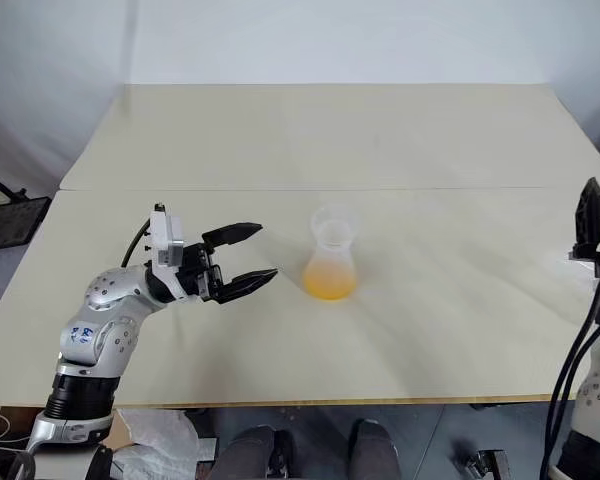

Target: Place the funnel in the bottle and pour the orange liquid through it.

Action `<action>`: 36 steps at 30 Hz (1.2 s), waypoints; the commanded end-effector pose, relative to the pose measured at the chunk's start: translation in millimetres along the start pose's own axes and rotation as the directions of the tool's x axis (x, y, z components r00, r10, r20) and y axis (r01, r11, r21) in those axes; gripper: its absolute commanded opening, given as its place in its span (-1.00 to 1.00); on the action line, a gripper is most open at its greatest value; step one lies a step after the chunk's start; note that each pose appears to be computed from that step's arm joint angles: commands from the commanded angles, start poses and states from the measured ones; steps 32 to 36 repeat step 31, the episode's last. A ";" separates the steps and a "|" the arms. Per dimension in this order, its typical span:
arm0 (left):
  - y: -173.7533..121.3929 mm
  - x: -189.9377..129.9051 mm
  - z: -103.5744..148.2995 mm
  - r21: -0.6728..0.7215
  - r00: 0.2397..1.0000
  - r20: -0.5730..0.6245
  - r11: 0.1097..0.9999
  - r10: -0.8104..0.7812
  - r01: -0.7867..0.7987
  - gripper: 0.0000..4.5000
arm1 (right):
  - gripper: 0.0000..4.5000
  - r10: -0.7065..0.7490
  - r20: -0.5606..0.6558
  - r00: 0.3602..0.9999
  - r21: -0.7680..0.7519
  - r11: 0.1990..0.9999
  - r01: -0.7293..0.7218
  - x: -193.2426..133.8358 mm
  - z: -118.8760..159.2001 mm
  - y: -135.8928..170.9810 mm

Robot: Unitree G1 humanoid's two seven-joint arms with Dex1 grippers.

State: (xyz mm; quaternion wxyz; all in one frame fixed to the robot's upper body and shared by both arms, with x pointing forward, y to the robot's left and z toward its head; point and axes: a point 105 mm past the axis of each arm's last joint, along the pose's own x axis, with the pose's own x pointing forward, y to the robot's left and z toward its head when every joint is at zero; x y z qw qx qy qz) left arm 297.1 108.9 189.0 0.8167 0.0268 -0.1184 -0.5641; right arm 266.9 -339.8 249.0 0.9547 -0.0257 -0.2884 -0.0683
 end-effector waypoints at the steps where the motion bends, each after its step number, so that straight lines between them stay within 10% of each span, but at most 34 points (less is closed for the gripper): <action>1: -1.4 -3.0 6.2 0.029 1.000 0.016 1.000 0.003 -0.004 1.00 | 0.98 -0.009 0.009 1.000 0.014 1.000 0.008 0.7 -2.7 -4.0; 7: -3.1 -6.0 6.2 0.026 1.000 0.013 1.000 0.010 -0.011 1.00 | 0.98 0.015 0.058 0.998 0.021 1.000 -0.016 5.2 3.8 2.2; 11: -1.7 -13.5 2.2 0.024 0.999 -0.029 1.000 0.020 -0.019 1.00 | 0.98 0.278 0.045 0.959 0.027 0.960 -0.280 6.5 13.1 42.9; 19: 7.9 -41.8 -3.8 0.078 0.983 -0.154 0.993 0.104 -0.093 1.00 | 0.98 0.788 -0.090 0.609 0.017 0.613 -0.790 -41.0 3.3 122.1; 25: 3.3 -52.8 -5.4 0.099 0.976 -0.178 0.989 0.130 -0.113 1.00 | 0.98 0.897 -0.210 0.390 0.076 0.413 -0.908 -81.6 -17.5 115.2; 36: -2.3 -59.3 -4.5 0.106 0.973 -0.184 0.987 0.139 -0.121 1.00 | 0.98 0.872 -0.233 0.431 0.030 0.450 -0.893 -76.0 -25.5 95.9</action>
